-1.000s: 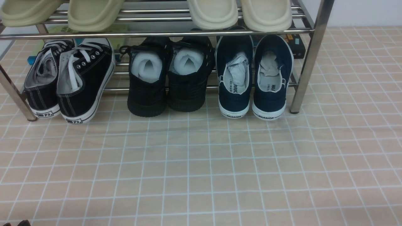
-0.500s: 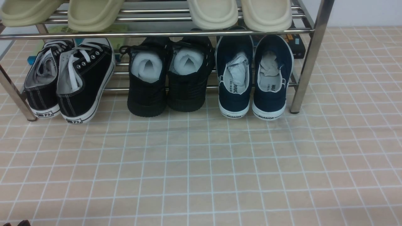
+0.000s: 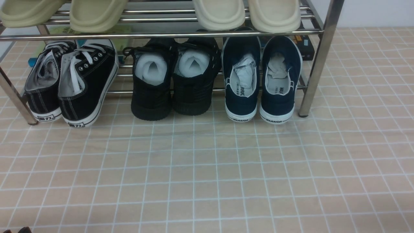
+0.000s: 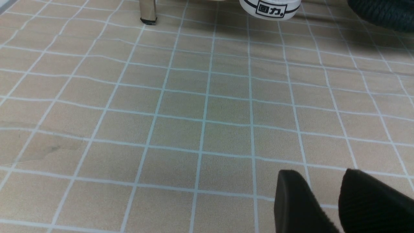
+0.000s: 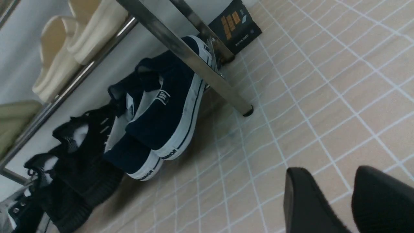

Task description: Take the shoes off the shelf from the light coffee tablecloth by hand.

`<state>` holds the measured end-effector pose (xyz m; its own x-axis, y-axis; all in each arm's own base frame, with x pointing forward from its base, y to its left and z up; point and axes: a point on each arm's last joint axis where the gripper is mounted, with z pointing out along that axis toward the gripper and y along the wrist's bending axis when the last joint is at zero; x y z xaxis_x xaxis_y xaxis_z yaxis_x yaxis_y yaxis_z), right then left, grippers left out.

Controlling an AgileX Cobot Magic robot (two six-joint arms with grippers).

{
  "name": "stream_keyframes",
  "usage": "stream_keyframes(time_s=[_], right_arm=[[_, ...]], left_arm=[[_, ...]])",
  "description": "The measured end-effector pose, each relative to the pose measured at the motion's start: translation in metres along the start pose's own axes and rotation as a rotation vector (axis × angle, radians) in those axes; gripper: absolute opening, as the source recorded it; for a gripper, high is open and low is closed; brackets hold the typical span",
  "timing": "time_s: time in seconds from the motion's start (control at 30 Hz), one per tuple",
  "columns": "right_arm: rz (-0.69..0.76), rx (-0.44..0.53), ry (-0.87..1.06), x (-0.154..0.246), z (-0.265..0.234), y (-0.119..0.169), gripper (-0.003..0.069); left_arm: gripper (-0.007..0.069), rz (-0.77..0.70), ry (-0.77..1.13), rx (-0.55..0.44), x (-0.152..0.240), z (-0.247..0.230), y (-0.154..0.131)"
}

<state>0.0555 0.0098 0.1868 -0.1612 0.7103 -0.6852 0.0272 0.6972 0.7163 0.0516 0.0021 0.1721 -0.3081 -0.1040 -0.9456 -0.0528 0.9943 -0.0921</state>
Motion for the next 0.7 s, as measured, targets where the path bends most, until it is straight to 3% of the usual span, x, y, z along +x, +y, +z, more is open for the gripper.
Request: stream_keyframes(time_s=[0.27, 0.33, 0.37, 0.4, 0.47, 0.53, 0.57, 0.7], right_arm=[[0.146, -0.065, -0.006, -0.006, -0.003, 0.012, 0.024], [0.098, -0.107, -0.033, -0.017, -0.008, 0.025, 0.0234], [-0.007, -0.145, -0.076, -0.033, -0.014, 0.041, 0.0216], [-0.021, -0.151, -0.083, -0.035, -0.015, 0.044, 0.0216], [-0.223, -0.166, -0.114, -0.06, -0.019, 0.071, 0.0158], [-0.3, -0.16, -0.095, -0.067, -0.017, 0.08, 0.0132], [-0.412, -0.147, -0.008, -0.078, -0.009, 0.095, 0.0081], [-0.476, -0.086, 0.294, -0.082, 0.028, 0.106, -0.0003]], left_arm=[[0.024, 0.0, 0.0, 0.0, 0.0, 0.0, 0.0], [0.024, 0.0, 0.0, 0.0, 0.0, 0.0, 0.0], [0.0238, 0.0, 0.0, 0.0, 0.0, 0.0, 0.0], [0.0238, 0.0, 0.0, 0.0, 0.0, 0.0, 0.0], [0.0238, 0.0, 0.0, 0.0, 0.0, 0.0, 0.0], [0.0239, 0.0, 0.0, 0.0, 0.0, 0.0, 0.0], [0.0239, 0.0, 0.0, 0.0, 0.0, 0.0, 0.0], [0.0239, 0.0, 0.0, 0.0, 0.0, 0.0, 0.0]])
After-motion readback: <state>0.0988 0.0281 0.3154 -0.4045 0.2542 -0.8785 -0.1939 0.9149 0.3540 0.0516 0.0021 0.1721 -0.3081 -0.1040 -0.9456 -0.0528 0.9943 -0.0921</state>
